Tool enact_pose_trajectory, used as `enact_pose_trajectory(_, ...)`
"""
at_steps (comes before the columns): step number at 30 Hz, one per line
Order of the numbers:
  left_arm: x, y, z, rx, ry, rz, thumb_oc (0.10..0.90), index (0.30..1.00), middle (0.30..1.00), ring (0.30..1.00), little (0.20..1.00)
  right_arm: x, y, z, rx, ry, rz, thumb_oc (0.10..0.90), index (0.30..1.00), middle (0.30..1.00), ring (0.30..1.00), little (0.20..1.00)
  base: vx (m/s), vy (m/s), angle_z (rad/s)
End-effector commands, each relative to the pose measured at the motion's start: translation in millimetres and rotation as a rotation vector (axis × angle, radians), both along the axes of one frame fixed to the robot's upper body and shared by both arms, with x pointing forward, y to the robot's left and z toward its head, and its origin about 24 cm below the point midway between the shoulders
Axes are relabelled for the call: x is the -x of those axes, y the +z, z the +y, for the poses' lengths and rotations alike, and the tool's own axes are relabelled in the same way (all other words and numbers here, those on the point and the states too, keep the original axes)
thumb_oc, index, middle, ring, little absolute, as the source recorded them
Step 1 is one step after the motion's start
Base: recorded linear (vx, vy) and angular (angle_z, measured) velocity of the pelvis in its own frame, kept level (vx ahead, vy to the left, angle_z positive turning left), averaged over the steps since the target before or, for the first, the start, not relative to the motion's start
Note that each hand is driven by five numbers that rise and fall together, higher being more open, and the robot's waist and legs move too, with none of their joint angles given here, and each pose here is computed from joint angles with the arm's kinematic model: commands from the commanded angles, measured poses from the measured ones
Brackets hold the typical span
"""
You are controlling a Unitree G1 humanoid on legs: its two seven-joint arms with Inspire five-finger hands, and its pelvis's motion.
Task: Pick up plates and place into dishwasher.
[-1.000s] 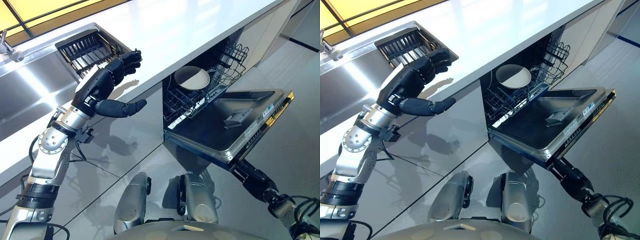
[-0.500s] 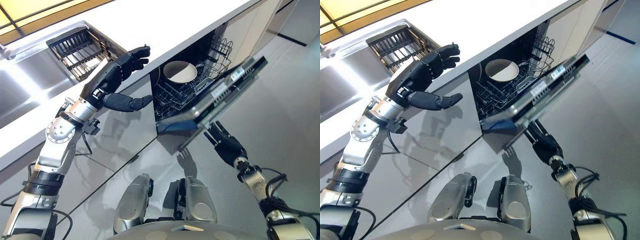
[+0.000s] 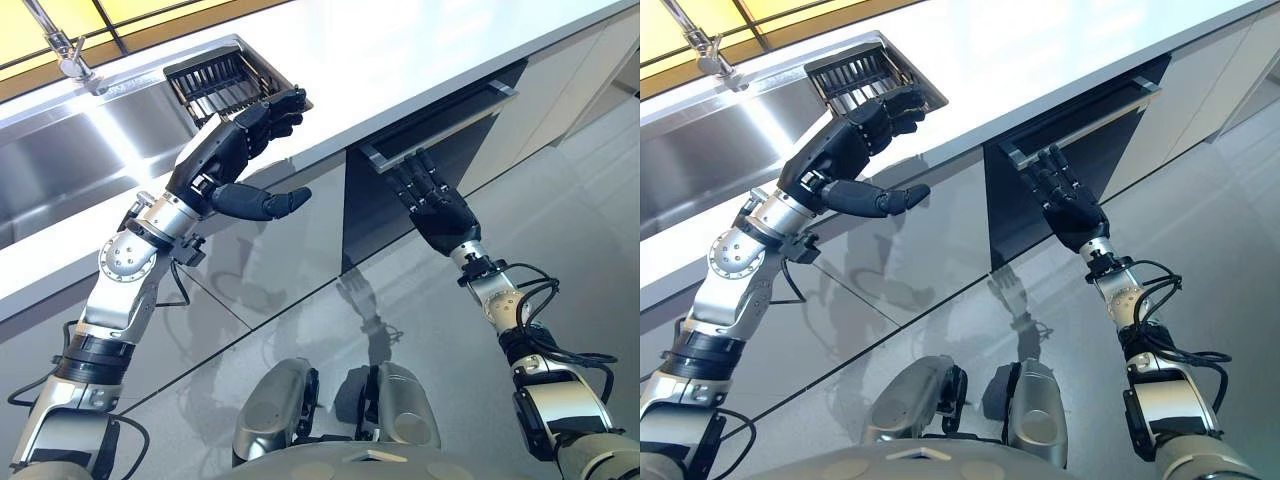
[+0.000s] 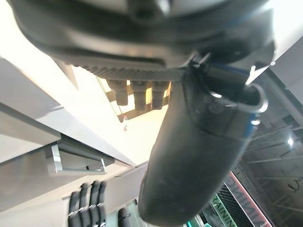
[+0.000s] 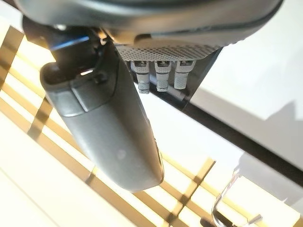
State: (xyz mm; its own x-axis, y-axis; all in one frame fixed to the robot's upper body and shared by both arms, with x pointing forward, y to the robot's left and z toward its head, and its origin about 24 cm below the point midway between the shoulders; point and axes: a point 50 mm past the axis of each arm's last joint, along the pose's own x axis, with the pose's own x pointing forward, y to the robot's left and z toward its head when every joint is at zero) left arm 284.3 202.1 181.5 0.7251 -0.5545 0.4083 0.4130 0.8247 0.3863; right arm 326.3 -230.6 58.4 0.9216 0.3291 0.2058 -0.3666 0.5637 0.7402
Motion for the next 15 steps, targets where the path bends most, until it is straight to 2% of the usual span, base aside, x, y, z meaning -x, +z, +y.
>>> enact_pose_trajectory(1, 3.6, 36.0, 3.8, 0.16, -0.024, -0.208, 0.8, 0.9, 0.9, 0.9, 0.9, -6.0, 22.9, -8.1, -0.026, -0.043, -0.138, 0.8, 0.9, 0.9, 0.9, 0.9, -0.05, 0.017, 0.0)
enact_pose_trajectory(6, 8.0, 37.5, 7.0, 0.18, -0.033, -0.241, 0.8, 0.9, 0.9, 0.9, 0.9, 7.0, -0.3, -17.2, 0.023, -0.073, -0.052, 0.8, 0.9, 0.9, 0.9, 0.9, -0.05, 0.02, -0.02)
enact_pose_trajectory(9, 11.0, 37.0, 6.8, 0.198, -0.063, -0.254, 0.8, 0.9, 0.9, 0.9, 0.9, 19.7, -22.0, -28.3, 0.133, -0.112, 0.054, 0.8, 0.9, 0.9, 0.9, 0.9, -0.03, 0.022, -0.05)
enact_pose_trajectory(12, 16.5, 36.9, 4.7, 0.254, -0.121, -0.255, 0.8, 0.9, 0.9, 0.9, 0.9, 49.5, -62.4, -35.0, 0.3, -0.099, 0.219, 0.8, 0.9, 0.9, 0.9, 0.9, 0.0, 0.006, 0.01)
enact_pose_trajectory(15, 19.8, 35.7, -0.9, 0.429, -0.226, -0.221, 0.8, 0.9, 0.9, 0.9, 0.9, 83.5, -105.4, -31.0, 0.373, -0.081, 0.404, 0.8, 0.9, 0.9, 0.9, 0.9, 0.03, 0.032, -0.07)
